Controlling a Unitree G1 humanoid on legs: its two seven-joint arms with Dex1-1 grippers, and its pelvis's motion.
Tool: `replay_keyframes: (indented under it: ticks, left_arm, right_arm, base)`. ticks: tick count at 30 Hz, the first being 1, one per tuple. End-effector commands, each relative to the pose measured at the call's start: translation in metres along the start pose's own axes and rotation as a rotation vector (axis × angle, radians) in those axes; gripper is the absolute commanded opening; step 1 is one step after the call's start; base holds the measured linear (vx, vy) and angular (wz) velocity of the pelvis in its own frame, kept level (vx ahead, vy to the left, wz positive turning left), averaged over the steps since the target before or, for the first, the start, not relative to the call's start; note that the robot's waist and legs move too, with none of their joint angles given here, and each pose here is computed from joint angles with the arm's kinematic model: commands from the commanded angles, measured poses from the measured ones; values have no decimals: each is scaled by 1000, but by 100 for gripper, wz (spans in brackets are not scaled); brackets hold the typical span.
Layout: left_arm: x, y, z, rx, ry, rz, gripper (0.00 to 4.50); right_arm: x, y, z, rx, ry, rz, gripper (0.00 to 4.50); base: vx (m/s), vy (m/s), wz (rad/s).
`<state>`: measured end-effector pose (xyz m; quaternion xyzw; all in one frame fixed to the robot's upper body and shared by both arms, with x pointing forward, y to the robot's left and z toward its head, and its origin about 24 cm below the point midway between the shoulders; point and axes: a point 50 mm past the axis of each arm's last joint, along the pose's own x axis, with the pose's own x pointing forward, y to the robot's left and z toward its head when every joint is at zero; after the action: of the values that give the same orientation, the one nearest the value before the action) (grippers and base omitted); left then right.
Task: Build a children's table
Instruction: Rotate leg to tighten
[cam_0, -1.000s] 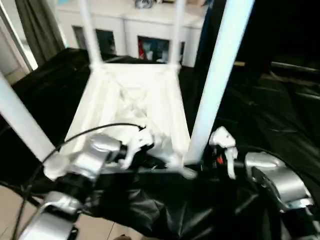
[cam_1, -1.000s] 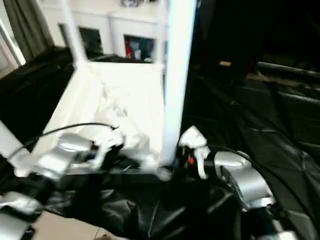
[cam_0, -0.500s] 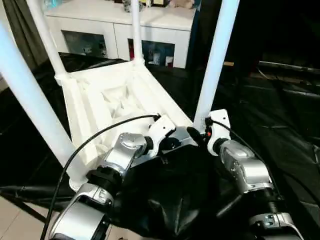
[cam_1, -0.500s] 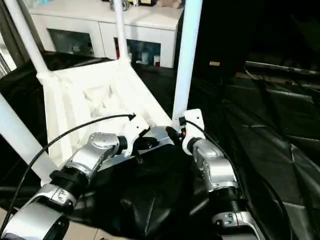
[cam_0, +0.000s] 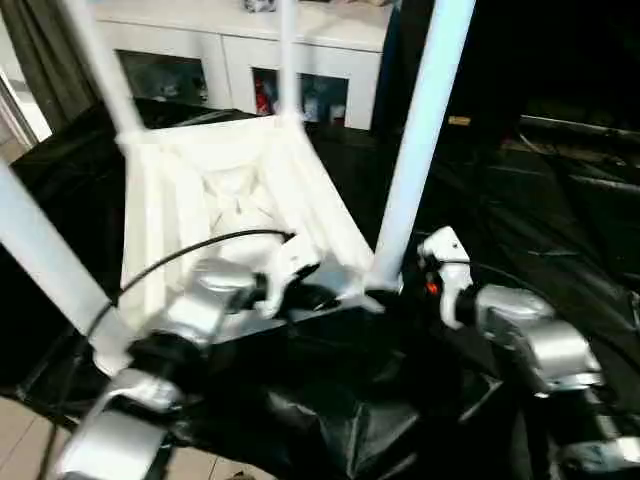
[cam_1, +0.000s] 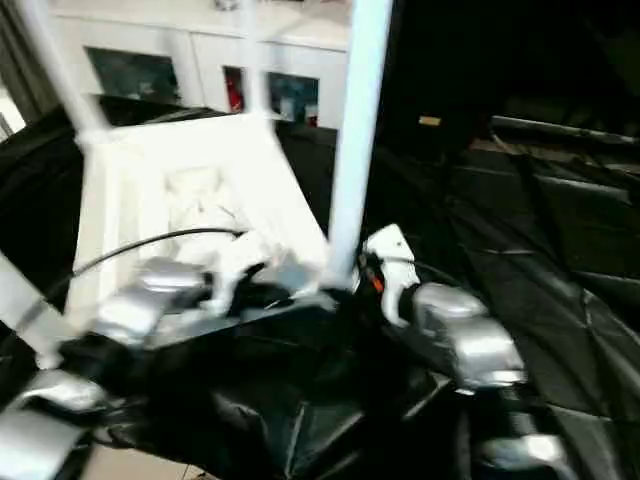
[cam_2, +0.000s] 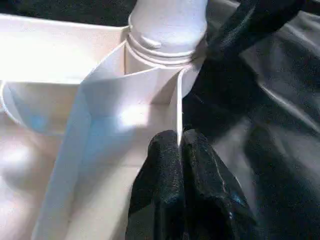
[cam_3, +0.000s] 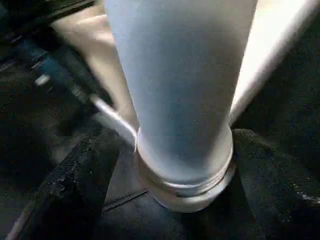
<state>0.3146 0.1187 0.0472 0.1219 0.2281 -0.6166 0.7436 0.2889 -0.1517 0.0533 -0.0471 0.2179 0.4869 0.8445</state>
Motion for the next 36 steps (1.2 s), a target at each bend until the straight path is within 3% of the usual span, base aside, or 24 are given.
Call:
replay_keyframes:
  ticks: [1, 10, 25, 30, 33, 35, 36]
  left_arm:
    - [9, -10, 2, 18, -11, -95, 0]
    - [-4, -22, -4, 1, 1, -233, 0]
    - [0, -17, -4, 6, -26, -114, 0]
    - [8, -9, -4, -13, -26, 1, 0]
    - [23, 3, 3, -38, -33, 169, 0]
    - [25, 4, 4, -42, -36, 187, 0]
    - [40, 10, 15, -75, -53, 296, 0]
  right_arm:
    - [9, 21, 8, -45, -2, 191, 380]
    - [2, 28, 5, -102, 55, 278, 380]
    - [8, 32, 0, -77, 43, 272, 261]
    - [18, 24, -4, -33, 17, 101, 254]
    - [30, 14, -11, 78, -10, -139, 252]
    - [32, 14, -12, 90, -13, -163, 252]
    - [42, 11, -16, 159, -17, -312, 252]
  base:
    - [0, 0, 0]
    - [0, 0, 0]
    - [0, 0, 0]
    - [0, 0, 0]
    - [0, 0, 0]
    - [0, 0, 0]
    - [0, 0, 0]
